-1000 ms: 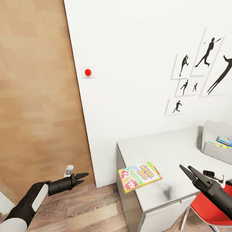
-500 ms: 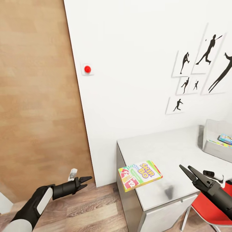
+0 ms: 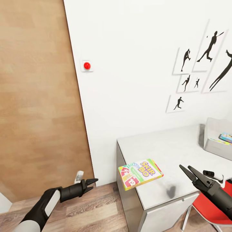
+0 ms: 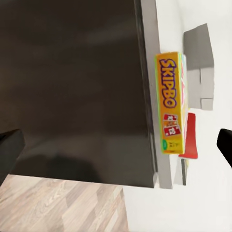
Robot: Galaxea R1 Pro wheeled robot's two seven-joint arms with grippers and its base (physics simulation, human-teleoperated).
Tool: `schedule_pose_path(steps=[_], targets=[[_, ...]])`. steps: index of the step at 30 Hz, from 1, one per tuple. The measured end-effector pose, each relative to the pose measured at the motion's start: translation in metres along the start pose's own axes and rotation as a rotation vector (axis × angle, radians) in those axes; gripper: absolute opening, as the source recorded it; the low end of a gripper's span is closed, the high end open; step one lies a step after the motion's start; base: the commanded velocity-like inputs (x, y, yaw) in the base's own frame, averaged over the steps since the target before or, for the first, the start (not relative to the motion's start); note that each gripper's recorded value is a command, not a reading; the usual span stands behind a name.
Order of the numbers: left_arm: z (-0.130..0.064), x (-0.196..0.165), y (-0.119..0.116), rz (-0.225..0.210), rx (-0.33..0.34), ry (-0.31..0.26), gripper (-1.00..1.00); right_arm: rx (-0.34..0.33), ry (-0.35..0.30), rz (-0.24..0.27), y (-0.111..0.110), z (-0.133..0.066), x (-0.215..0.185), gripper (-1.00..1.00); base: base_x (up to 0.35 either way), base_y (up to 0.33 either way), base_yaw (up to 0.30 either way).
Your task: Put all the toys in the child's room - the three board games (two on the bed and one on the table), the two jigsaw puzzles on the table, and the tennis ball on the table - inside the toy box on the table in the child's room.
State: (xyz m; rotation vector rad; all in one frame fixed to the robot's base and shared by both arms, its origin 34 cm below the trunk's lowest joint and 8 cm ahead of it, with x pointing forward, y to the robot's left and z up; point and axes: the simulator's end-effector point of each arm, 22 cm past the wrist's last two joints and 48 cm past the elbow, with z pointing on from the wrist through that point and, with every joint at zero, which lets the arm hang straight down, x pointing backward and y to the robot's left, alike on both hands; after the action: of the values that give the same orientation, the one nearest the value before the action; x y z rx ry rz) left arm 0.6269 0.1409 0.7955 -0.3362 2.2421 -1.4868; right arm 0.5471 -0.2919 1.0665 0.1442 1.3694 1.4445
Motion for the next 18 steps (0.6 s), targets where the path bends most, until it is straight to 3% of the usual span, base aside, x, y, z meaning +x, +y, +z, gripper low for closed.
schedule_pose_path(steps=[6, 9, 18], targets=[[0.029, 0.019, -0.010, -0.008, 0.038, 0.022, 1.00, 0.001, 0.000, 0.000, -0.007, -0.003, 0.005, 1.00, 0.000, 0.000, 0.000], [0.046, 0.030, -0.014, 0.015, 0.047, 0.032, 1.00, 0.000, -0.001, 0.000, -0.010, -0.004, 0.007, 1.00, 0.000, 0.000, 0.000], [0.061, 0.038, -0.008, 0.048, 0.058, 0.031, 1.00, 0.000, -0.002, -0.001, -0.021, -0.007, 0.014, 1.00, 0.000, 0.000, 0.000]])
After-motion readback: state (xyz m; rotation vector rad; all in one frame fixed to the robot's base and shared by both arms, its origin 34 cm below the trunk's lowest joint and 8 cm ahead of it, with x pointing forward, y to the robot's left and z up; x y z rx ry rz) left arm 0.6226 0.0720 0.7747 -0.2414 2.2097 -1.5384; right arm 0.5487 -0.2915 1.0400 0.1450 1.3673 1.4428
